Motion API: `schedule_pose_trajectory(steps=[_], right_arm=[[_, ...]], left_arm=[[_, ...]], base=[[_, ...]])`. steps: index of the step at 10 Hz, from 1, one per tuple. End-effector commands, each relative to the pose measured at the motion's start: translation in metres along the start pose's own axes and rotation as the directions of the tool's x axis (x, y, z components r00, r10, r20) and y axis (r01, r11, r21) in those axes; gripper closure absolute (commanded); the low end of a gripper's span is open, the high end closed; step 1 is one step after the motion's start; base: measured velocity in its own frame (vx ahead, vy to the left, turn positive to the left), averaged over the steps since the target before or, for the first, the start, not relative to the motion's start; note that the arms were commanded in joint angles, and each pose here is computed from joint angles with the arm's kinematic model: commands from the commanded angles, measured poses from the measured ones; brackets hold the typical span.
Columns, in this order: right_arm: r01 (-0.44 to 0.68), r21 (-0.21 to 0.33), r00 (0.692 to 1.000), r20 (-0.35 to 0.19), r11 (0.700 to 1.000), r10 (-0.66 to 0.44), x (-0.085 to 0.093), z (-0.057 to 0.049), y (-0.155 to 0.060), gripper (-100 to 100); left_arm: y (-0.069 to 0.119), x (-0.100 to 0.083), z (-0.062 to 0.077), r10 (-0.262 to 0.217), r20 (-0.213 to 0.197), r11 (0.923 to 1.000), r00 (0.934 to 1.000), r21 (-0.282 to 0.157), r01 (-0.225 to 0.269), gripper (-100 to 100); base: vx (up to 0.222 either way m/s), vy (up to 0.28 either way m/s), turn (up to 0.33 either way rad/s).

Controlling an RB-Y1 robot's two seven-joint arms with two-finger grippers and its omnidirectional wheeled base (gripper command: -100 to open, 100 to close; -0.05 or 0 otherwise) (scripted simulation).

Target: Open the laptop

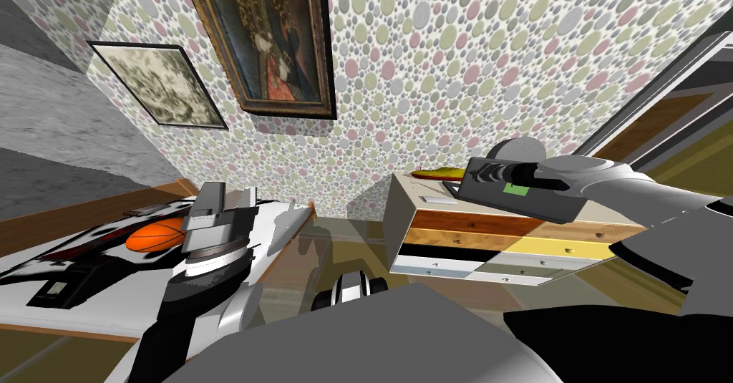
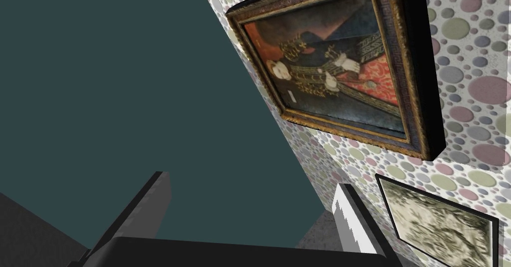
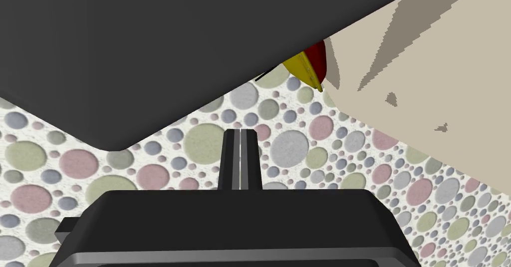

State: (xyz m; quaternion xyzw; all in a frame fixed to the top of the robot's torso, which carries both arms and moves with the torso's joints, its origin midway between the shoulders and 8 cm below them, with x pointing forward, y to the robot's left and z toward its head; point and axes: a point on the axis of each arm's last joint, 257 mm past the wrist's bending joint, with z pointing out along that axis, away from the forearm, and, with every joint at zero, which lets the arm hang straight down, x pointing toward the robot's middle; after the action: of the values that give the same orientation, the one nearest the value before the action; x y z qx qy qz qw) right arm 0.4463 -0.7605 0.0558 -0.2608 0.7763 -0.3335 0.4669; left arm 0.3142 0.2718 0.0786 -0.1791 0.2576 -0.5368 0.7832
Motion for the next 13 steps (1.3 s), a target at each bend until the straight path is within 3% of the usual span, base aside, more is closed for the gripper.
schedule_pose_trajectory(steps=[1, 2, 4, 5, 8, 10, 11, 13], right_arm=[[0.002, -0.005, 0.999, -0.042, 1.0, -0.002, 0.019, 0.0, 0.001, 100], [-0.007, 0.013, 0.999, -0.043, 1.0, 0.007, 0.02, -0.003, -0.007, 100], [-0.024, 0.053, 1.0, -0.001, 0.998, 0.024, 0.001, -0.006, -0.025, 100], [-0.021, 0.057, 0.999, -0.029, 0.998, 0.023, 0.007, -0.02, -0.037, 100], [-0.024, 0.077, 0.998, -0.049, 0.997, 0.028, 0.007, -0.037, -0.056, 100], [-0.024, 0.078, 0.999, -0.046, 0.997, 0.028, 0.006, -0.035, -0.055, 100], [-0.06, 0.121, 0.997, -0.032, 0.991, 0.064, 0.008, -0.035, -0.064, -100], [-0.096, 0.164, 0.995, -0.016, 0.982, 0.1, 0.01, -0.034, -0.073, -100]], left_arm=[[0.0, 0.0, 0.0, 0.0, 0.0, 1.0, 1.0, 0.0, 0.0, 0], [0.0, 0.0, 0.0, 0.0, 0.0, 1.0, 1.0, 0.0, 0.0, 0], [0.0, 0.0, 0.0, 0.0, 0.0, 1.0, 1.0, 0.0, 0.0, 0], [0.0, 0.0, 0.0, 0.0, 0.0, 1.0, 1.0, 0.0, 0.0, 0], [0.0, 0.0, 0.0, 0.0, 0.0, 1.0, 1.0, 0.0, 0.0, 0], [0.0, 0.0, 0.0, 0.0, 0.0, 1.0, 1.0, 0.0, 0.0, 0], [0.0, 0.0, 0.0, 0.0, 0.0, 1.0, 1.0, 0.0, 0.0, 0], [0.0, 0.0, 0.0, 0.0, 0.0, 1.0, 1.0, 0.0, 0.0, 0]], base=[[0.003, -0.007, 0.002], [0.002, -0.006, 0.0], [0.0, 0.0, 0.0], [0.035, 0.019, -0.083], [0.048, 0.038, -0.059], [0.018, 0.017, -0.011], [0.043, 0.022, -0.015], [0.064, 0.044, -0.016]])
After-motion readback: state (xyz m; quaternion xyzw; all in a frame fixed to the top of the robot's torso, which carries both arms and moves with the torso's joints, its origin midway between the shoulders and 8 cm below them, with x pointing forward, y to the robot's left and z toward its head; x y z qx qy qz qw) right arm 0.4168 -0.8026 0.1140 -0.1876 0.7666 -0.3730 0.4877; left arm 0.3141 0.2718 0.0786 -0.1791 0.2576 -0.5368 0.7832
